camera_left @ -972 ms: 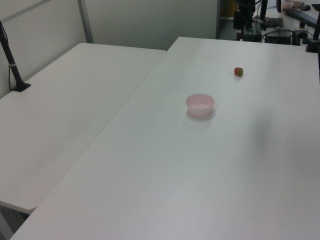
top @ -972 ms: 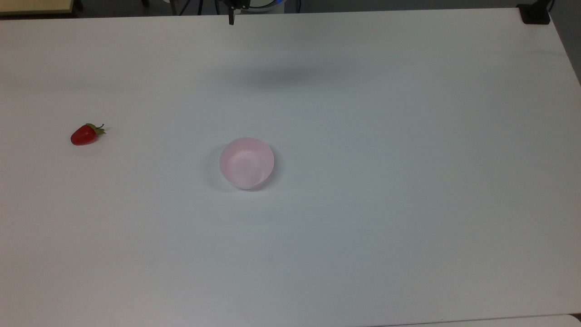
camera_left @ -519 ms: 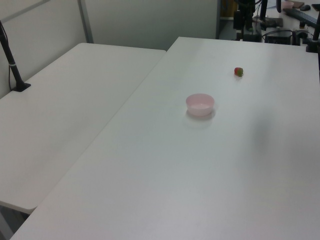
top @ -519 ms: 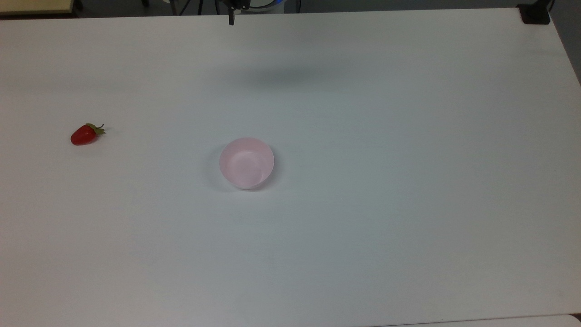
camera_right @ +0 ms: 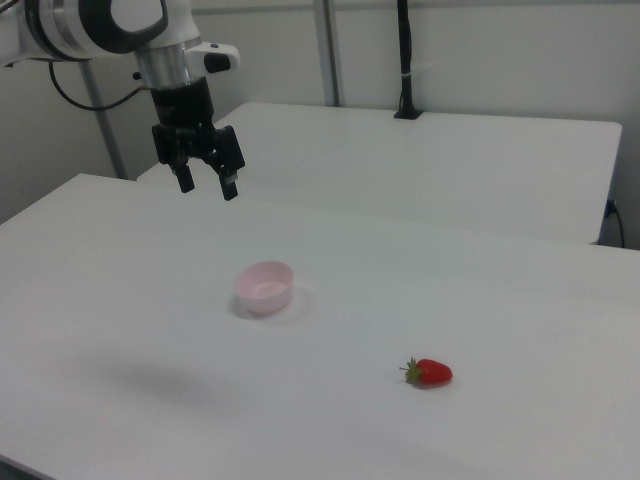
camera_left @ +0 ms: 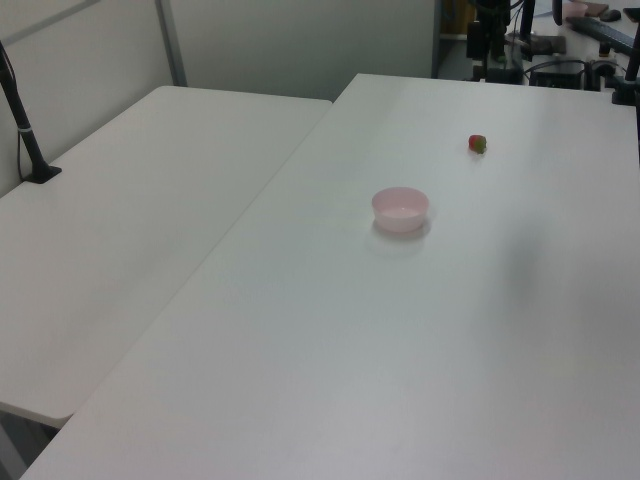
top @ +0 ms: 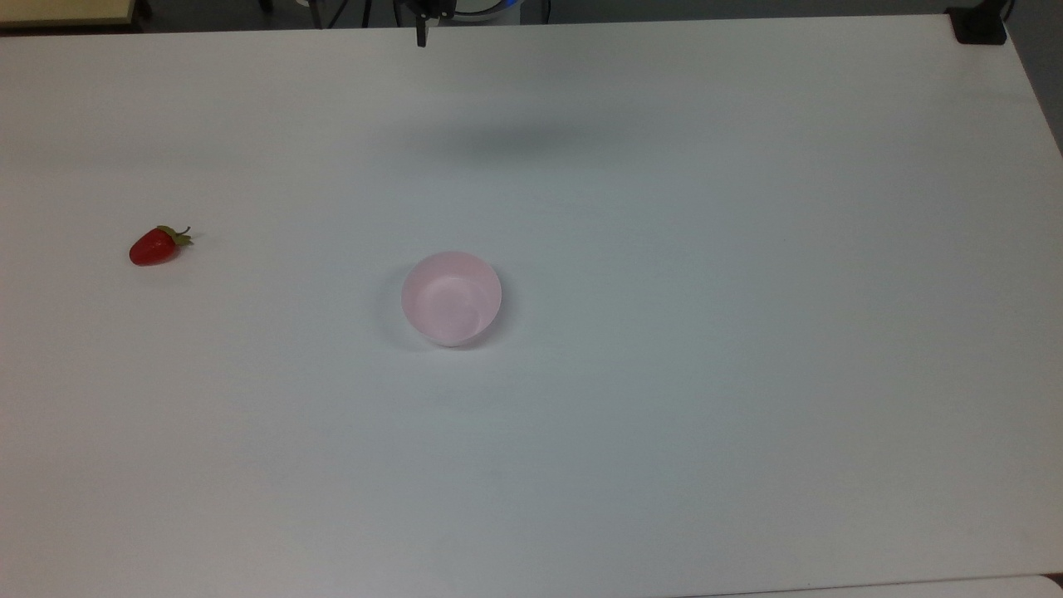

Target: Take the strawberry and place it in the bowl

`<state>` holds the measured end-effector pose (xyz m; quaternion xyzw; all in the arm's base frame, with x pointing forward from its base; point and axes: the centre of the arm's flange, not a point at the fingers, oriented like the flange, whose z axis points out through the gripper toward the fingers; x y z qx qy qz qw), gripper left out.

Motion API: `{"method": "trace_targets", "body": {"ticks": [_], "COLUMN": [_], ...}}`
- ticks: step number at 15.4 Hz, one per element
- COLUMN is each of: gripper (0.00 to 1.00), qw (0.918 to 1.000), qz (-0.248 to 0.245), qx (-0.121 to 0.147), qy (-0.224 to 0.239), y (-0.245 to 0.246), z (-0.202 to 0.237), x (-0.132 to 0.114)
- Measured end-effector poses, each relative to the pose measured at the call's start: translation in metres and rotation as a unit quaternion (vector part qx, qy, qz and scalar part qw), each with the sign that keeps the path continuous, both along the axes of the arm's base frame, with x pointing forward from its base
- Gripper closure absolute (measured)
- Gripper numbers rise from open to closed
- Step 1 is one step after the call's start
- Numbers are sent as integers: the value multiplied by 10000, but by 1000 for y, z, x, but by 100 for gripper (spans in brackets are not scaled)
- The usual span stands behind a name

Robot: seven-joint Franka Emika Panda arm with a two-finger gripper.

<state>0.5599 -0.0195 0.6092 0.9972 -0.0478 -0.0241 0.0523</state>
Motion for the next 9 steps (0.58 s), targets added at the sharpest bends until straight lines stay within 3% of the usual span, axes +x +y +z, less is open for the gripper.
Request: {"method": "trace_targets", "body": {"ticks": [9], "gripper": [0], "qw": [9994], "qz": [-333], "qx": [-15], "qy": [22], "y": [-38], "z": [-12], "x": [6]}}
